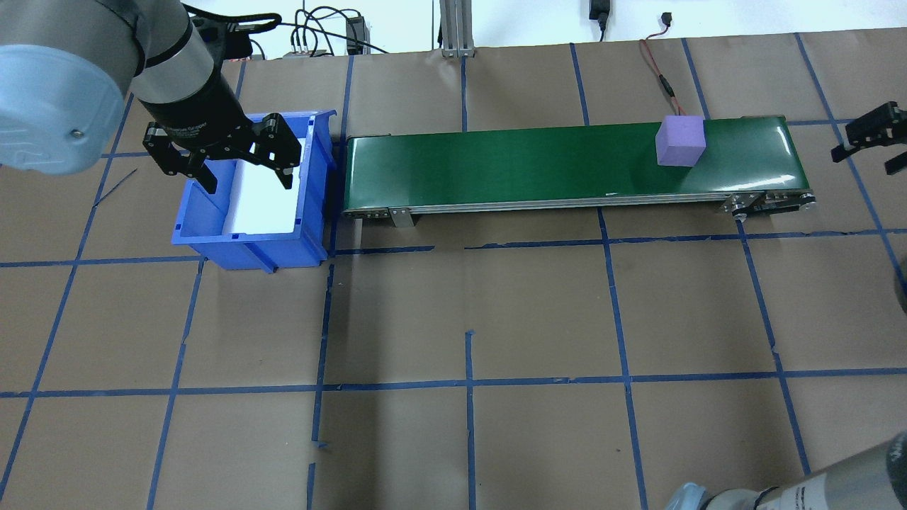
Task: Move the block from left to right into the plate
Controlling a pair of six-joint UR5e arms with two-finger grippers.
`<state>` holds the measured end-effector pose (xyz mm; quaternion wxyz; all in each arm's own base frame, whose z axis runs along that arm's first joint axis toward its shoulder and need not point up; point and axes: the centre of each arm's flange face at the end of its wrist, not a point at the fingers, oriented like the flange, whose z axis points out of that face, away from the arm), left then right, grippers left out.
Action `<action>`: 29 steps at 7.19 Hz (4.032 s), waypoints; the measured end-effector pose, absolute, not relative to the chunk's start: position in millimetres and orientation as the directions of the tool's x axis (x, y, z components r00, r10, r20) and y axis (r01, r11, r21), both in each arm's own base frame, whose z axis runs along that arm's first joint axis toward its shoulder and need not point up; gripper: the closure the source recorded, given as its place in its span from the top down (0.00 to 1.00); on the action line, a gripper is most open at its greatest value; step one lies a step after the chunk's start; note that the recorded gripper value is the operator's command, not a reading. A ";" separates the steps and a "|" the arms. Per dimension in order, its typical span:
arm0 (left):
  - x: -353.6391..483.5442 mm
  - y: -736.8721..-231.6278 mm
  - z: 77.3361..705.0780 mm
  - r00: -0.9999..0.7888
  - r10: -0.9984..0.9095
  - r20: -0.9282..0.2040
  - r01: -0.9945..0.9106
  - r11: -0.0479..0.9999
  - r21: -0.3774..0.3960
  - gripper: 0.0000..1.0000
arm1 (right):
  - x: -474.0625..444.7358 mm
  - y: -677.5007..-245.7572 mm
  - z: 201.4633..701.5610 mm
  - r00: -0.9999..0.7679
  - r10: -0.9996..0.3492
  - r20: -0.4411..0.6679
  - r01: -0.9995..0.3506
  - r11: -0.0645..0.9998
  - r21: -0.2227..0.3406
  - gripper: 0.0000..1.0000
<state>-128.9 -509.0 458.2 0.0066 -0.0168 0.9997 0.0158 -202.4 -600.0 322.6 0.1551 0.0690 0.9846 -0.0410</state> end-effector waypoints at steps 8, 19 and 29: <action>-129.0 -509.0 458.2 -0.999 -0.034 -0.014 -0.034 0.999 0.031 1.00 | -138.7 -669.8 271.5 -0.906 0.211 -0.367 0.269 0.956 -0.114 0.67; -129.1 -509.5 457.4 -0.999 -0.033 -0.012 -0.034 0.999 0.033 1.00 | -324.7 -493.3 307.3 -1.000 -0.022 -0.014 -0.022 1.000 -0.010 0.24; -129.8 -509.9 457.5 -0.999 -0.032 -0.011 -0.032 0.999 0.033 1.00 | -372.1 -454.5 319.4 -0.995 0.096 0.000 0.096 0.995 0.039 1.00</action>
